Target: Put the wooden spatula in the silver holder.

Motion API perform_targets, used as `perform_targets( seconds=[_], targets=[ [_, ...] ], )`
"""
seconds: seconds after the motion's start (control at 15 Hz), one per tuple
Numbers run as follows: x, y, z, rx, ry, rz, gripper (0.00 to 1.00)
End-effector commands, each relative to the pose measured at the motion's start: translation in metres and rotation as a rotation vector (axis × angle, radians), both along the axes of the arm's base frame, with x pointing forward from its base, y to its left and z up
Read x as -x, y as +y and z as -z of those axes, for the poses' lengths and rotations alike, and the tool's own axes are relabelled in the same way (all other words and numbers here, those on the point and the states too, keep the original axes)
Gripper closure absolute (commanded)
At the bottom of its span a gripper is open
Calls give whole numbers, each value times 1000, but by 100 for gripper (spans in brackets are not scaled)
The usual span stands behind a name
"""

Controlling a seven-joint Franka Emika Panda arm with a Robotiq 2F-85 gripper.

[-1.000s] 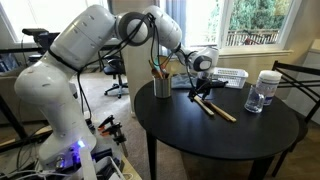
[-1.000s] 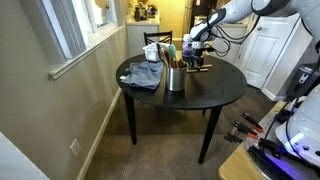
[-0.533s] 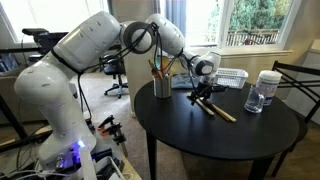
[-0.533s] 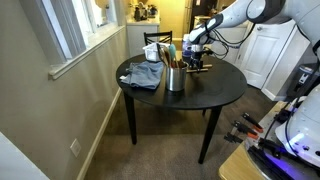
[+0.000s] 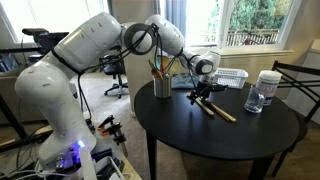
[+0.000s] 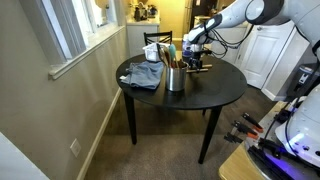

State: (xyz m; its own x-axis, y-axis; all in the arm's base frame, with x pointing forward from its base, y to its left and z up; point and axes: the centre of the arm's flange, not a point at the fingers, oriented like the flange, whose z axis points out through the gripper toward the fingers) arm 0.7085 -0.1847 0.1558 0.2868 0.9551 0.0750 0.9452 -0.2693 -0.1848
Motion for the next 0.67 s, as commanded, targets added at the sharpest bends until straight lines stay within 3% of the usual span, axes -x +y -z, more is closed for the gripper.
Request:
perform_targets(
  seconds=[0.0,0.07,0.13,0.33,0.6],
  targets=[
    [0,13,4,14,12,-64,0],
    [0,15,5,22,15,-77,5],
    [0,17,6,23,15,-88,26],
    [-1,21,6,30,17,-107,36],
    [-2,22,5,43,16,-120,64]
  ],
)
